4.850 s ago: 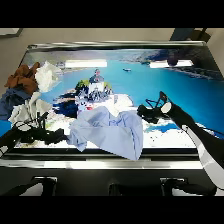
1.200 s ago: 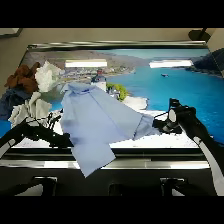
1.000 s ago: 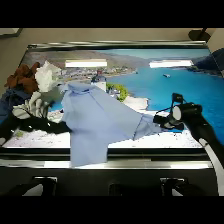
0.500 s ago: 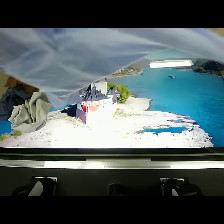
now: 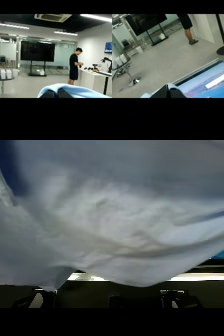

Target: Fold the shirts.

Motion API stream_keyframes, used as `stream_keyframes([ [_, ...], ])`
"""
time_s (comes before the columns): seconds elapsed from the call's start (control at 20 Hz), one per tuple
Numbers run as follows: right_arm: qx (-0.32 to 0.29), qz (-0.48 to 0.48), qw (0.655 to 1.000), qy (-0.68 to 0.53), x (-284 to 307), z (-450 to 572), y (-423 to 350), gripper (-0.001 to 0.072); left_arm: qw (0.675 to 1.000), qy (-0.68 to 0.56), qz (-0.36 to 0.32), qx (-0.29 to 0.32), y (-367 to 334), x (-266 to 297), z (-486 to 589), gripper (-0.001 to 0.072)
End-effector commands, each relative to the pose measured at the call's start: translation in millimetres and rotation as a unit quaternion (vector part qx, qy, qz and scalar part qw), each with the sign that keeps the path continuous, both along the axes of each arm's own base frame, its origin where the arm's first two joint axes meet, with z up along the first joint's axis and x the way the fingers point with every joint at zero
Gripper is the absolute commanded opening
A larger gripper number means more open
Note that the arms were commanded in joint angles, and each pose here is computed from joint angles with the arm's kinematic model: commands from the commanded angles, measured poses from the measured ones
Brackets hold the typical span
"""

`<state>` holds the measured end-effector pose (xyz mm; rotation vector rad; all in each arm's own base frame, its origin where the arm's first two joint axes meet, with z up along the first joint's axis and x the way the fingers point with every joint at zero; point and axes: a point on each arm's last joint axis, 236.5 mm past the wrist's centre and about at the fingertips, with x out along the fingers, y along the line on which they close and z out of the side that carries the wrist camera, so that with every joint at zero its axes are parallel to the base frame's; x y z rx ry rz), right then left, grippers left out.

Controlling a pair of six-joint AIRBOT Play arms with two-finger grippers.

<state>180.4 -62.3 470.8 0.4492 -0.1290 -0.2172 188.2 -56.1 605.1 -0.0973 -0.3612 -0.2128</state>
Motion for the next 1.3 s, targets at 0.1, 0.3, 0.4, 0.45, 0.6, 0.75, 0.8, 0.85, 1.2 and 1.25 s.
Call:
stream_keyframes([
  [0.1,-0.026,-0.035,0.994,0.095,2.6,-39.0,-15.1,0.0047,0.987,0.158,-0.013,-0.019,18.5,69.7,-92.4,0.0035],
  [0.3,-0.019,-0.071,0.970,0.230,83.9,-109.6,-18.1,0.0048,0.941,0.323,-0.039,-0.091,42.4,160.5,-233.4,0.0035],
  [0.4,-0.007,-0.061,0.956,0.287,162.0,-172.0,-1.1,0.0048,0.916,0.384,-0.060,-0.102,33.4,204.8,-310.6,0.0035],
  [0.45,0.010,-0.061,0.949,0.311,195.5,-206.0,6.3,0.0048,0.903,0.410,-0.068,-0.104,25.5,224.6,-347.2,0.0036],
  [0.6,0.056,-0.045,0.933,0.352,283.7,-298.4,32.9,0.0049,0.868,0.479,-0.085,-0.097,1.7,274.7,-442.6,0.0036],
  [0.75,0.050,-0.022,0.921,0.386,322.6,-362.3,49.4,0.0049,0.834,0.532,-0.092,-0.116,-5.4,298.2,-502.2,0.0036],
  [0.8,0.049,-0.021,0.915,0.401,327.1,-379.7,51.1,0.0049,0.823,0.547,-0.092,-0.119,-5.4,300.8,-519.1,0.0036],
  [0.85,0.051,-0.021,0.909,0.413,329.3,-394.1,52.6,0.0049,0.813,0.562,-0.092,-0.121,-5.8,302.3,-534.7,0.0037],
  [1.2,0.068,0.030,0.901,0.427,336.7,-402.0,60.2,0.0639,0.743,0.646,-0.126,-0.123,-12.0,280.3,-586.6,0.0591],
  [1.25,0.065,0.037,0.904,0.420,334.7,-386.5,47.3,0.0638,0.726,0.665,-0.134,-0.114,-3.0,268.4,-584.5,0.0609],
])
